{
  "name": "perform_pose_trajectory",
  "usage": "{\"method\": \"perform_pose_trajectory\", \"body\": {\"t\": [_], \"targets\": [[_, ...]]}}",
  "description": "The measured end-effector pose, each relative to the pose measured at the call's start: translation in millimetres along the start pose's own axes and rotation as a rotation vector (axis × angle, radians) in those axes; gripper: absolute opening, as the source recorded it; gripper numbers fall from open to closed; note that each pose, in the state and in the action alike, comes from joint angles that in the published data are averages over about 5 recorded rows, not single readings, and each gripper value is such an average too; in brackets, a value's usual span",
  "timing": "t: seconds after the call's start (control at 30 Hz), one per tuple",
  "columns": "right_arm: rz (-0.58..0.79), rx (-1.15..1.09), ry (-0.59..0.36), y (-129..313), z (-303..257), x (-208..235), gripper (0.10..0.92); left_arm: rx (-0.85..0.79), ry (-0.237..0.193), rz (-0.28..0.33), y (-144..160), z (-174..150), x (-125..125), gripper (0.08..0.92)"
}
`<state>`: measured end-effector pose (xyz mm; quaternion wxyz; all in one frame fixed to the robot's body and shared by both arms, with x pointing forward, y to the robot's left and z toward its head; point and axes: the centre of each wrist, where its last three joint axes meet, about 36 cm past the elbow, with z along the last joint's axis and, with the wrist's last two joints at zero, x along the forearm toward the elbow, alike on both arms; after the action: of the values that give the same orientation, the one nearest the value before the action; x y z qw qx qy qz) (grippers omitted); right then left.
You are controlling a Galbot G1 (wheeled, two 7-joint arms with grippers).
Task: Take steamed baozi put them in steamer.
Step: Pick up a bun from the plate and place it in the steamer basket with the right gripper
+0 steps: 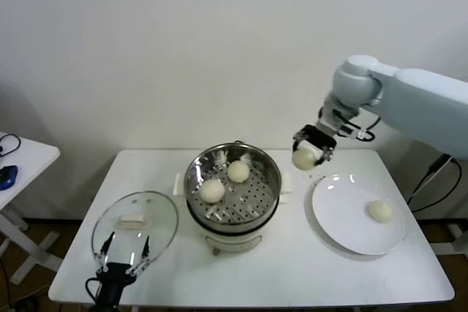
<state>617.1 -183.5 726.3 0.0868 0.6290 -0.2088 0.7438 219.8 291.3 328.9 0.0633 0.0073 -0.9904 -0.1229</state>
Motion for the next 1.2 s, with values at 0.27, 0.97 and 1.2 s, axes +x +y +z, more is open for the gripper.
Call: {"method": "perform_pose_trajectory", "body": {"t": [0.27, 0.97, 1.2], "targets": [[-0.005, 0.285, 0.035, -59, -59, -17, 0.677, 0.003, 0.012, 0.001, 0, 2, 5, 0.823], [-0.063, 0.532, -0.048, -102, -128, -116, 0.672, 0.005, 0.031, -0.004, 0, 6, 10, 0.823], [-0.082, 0.571, -0.077, -103, -139, -135, 0.673, 0.009, 0.031, -0.003, -1, 8, 9, 0.823]]}}
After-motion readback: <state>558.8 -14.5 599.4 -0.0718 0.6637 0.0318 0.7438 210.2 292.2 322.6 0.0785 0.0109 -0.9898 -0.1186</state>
